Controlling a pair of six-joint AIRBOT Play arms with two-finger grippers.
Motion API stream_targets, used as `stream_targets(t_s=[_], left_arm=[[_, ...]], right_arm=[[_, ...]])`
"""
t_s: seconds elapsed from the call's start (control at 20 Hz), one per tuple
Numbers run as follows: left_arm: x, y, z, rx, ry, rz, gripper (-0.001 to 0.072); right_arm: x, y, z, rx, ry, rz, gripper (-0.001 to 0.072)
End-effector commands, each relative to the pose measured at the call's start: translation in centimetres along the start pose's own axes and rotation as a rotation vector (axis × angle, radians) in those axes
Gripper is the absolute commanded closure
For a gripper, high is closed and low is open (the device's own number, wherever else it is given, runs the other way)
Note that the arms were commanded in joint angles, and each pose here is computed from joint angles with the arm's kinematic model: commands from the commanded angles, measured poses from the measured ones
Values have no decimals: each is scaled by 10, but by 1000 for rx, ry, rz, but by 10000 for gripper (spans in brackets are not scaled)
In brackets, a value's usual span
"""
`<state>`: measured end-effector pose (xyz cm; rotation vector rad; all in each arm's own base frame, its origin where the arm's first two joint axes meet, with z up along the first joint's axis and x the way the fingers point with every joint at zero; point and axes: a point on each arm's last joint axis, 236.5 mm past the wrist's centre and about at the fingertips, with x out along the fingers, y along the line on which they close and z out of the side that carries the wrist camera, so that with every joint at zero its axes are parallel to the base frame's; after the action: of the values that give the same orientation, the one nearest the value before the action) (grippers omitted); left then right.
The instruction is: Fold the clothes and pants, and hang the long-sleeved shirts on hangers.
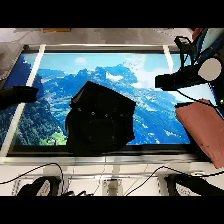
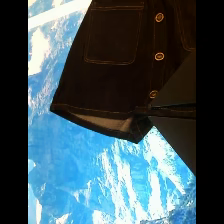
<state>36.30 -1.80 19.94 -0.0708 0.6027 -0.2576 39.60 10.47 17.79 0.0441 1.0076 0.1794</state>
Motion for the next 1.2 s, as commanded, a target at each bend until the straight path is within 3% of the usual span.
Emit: stream_targets(t_s=[0.0, 0.15, 0.3, 0.5, 0.55, 0.6, 0.65, 0.7, 0.75, 1.15], left_arm=[[0, -1, 1, -5, -3, -5, 649], [0, -6, 3, -57, -11, -25, 649], [0, -6, -5, -56, 22, -26, 649], [-2, -7, -28, -33, 119, -28, 648], [-2, -8, -31, -33, 132, -35, 646], [-2, -9, -33, -34, 138, -39, 633], [-2, -10, -33, -34, 141, -41, 486], [-2, -10, -34, -34, 145, -42, 227], [-2, -10, -34, -33, 146, -42, 184], [11, 17, -101, -23, 330, 37, 184]], right_arm=[[0, -2, 2, -9, -9, -7, 673], [2, -29, -11, -219, 60, -99, 674], [30, -59, -87, -287, 338, -48, 675], [78, -2, -209, -99, 562, 422, 674], [90, 10, -228, -21, 574, 478, 669], [103, 18, -240, 38, 568, 500, 567], [116, 24, -251, 89, 550, 503, 334], [127, 28, -259, 127, 531, 498, 243], [137, 32, -263, 164, 509, 493, 244], [176, 75, -266, 420, 535, 604, 218]])
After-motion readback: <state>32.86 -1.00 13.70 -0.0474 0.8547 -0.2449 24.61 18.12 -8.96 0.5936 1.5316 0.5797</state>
